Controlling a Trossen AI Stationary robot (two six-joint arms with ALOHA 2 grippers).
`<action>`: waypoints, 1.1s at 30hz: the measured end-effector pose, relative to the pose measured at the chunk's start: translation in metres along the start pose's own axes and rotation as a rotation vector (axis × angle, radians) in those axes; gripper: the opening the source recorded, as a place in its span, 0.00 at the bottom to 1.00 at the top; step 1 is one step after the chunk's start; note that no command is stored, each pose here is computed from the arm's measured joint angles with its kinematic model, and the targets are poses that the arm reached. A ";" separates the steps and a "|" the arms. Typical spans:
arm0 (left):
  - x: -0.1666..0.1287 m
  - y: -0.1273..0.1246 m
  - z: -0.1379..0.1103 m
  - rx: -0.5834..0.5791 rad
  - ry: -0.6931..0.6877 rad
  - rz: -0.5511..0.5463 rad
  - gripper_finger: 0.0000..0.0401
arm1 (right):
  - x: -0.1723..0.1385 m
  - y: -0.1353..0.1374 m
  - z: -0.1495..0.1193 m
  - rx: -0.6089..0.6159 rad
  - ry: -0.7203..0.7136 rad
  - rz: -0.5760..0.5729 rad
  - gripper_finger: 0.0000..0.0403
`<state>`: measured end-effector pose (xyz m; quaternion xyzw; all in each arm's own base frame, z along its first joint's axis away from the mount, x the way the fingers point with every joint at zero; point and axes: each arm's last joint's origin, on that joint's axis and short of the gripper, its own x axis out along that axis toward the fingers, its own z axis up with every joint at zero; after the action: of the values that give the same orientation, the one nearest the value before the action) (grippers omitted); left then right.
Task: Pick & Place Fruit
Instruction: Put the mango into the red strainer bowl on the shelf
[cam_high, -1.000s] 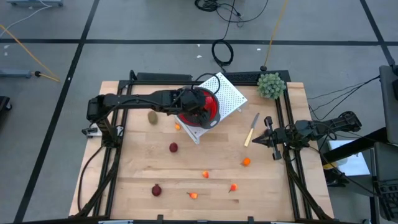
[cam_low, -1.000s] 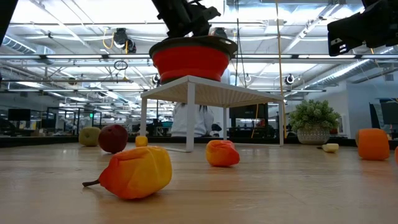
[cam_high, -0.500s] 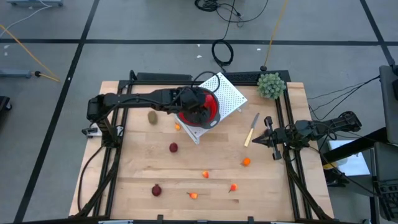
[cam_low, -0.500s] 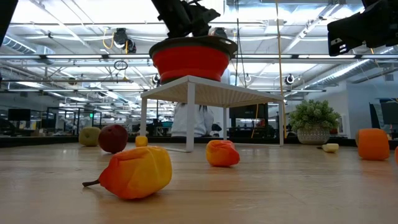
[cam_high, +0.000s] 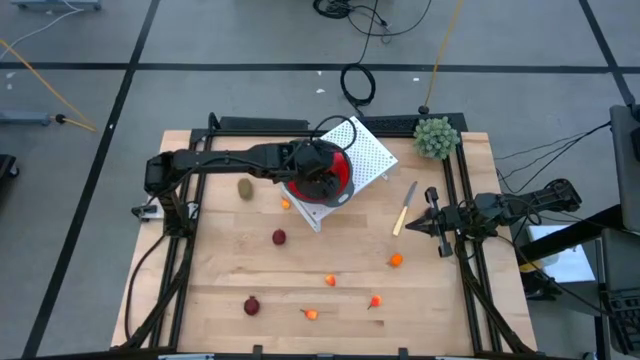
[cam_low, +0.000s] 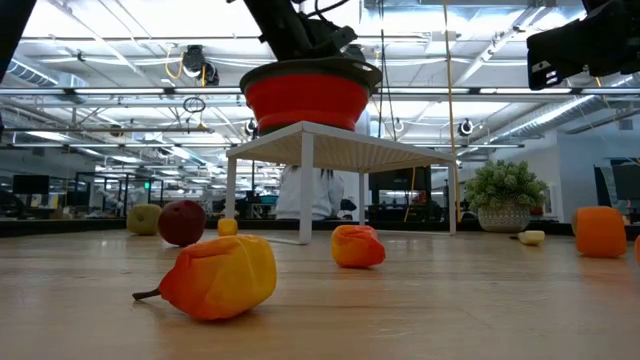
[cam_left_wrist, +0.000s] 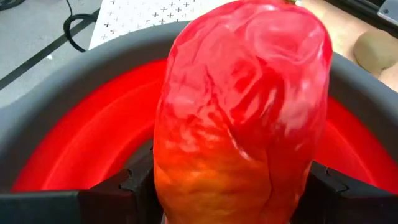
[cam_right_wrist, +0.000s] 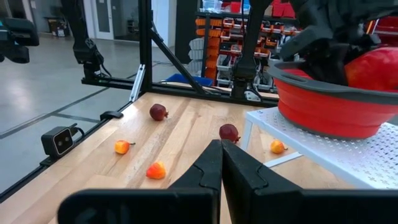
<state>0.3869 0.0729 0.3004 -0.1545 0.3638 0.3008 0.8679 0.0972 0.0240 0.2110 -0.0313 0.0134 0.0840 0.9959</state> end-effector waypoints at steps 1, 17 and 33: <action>0.000 0.000 0.000 -0.001 -0.003 -0.001 0.62 | 0.000 0.000 0.000 0.005 0.001 0.000 0.00; 0.000 0.000 -0.001 0.043 0.011 -0.004 0.62 | 0.000 0.000 0.000 0.019 0.001 0.000 0.00; 0.000 -0.001 -0.001 0.042 0.031 -0.051 0.68 | 0.000 0.000 0.000 0.019 0.001 0.000 0.00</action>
<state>0.3869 0.0712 0.2994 -0.1502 0.3794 0.2687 0.8725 0.0972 0.0240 0.2110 -0.0218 0.0146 0.0840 0.9961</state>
